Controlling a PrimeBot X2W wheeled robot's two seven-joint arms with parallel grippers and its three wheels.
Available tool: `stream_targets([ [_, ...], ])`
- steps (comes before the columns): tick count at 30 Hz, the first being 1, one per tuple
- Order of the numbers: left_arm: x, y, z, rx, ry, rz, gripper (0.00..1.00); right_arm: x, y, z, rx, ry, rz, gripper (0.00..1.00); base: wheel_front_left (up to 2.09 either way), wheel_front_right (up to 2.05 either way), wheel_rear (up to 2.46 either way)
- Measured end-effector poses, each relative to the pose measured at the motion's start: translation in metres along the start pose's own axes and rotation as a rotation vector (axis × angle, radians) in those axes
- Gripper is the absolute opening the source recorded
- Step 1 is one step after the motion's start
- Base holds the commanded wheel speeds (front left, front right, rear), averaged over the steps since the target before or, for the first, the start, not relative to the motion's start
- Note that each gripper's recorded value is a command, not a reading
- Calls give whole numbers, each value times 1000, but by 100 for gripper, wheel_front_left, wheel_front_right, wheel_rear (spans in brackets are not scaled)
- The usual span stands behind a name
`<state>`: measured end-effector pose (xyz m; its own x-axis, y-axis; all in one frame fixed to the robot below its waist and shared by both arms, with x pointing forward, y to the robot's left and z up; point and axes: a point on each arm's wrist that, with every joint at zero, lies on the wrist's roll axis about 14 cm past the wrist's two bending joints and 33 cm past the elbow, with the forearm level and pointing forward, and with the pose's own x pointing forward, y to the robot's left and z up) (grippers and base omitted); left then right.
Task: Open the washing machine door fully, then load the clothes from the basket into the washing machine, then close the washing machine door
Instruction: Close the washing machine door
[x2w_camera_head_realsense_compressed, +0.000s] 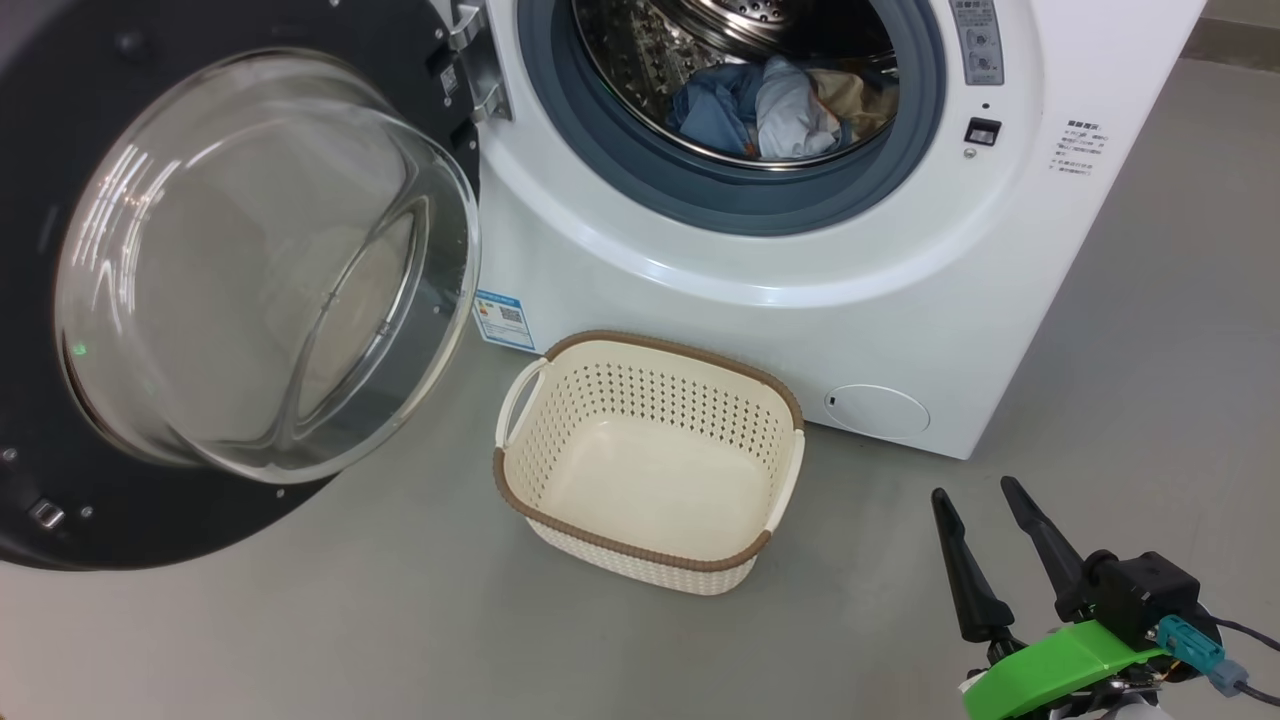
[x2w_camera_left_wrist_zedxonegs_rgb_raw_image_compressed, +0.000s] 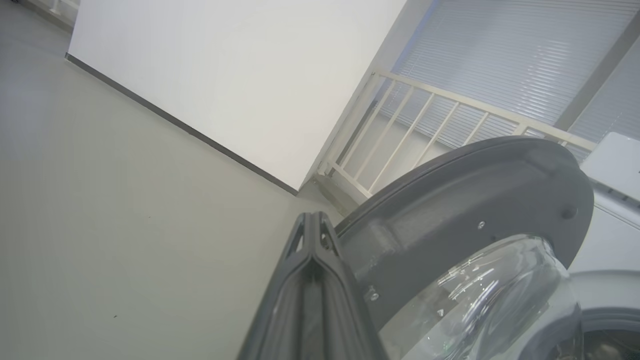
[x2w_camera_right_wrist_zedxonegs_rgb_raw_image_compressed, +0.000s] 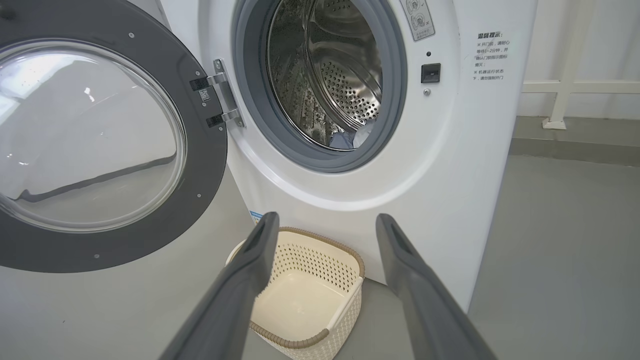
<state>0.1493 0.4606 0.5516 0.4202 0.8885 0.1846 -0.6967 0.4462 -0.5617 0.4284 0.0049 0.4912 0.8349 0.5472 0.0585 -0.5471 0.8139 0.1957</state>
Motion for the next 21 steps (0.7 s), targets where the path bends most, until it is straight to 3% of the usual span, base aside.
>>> stream_targets([
  [9, 49, 27, 17, -237, -26, 118, 0, -3, -8, -1, -11, 4, -14, 100, 0, 0, 0],
  [21, 104, 21, 18, -549, 108, 133, 0, -6, -24, -1, -25, 14, -40, 100, 0, 0, 0],
])
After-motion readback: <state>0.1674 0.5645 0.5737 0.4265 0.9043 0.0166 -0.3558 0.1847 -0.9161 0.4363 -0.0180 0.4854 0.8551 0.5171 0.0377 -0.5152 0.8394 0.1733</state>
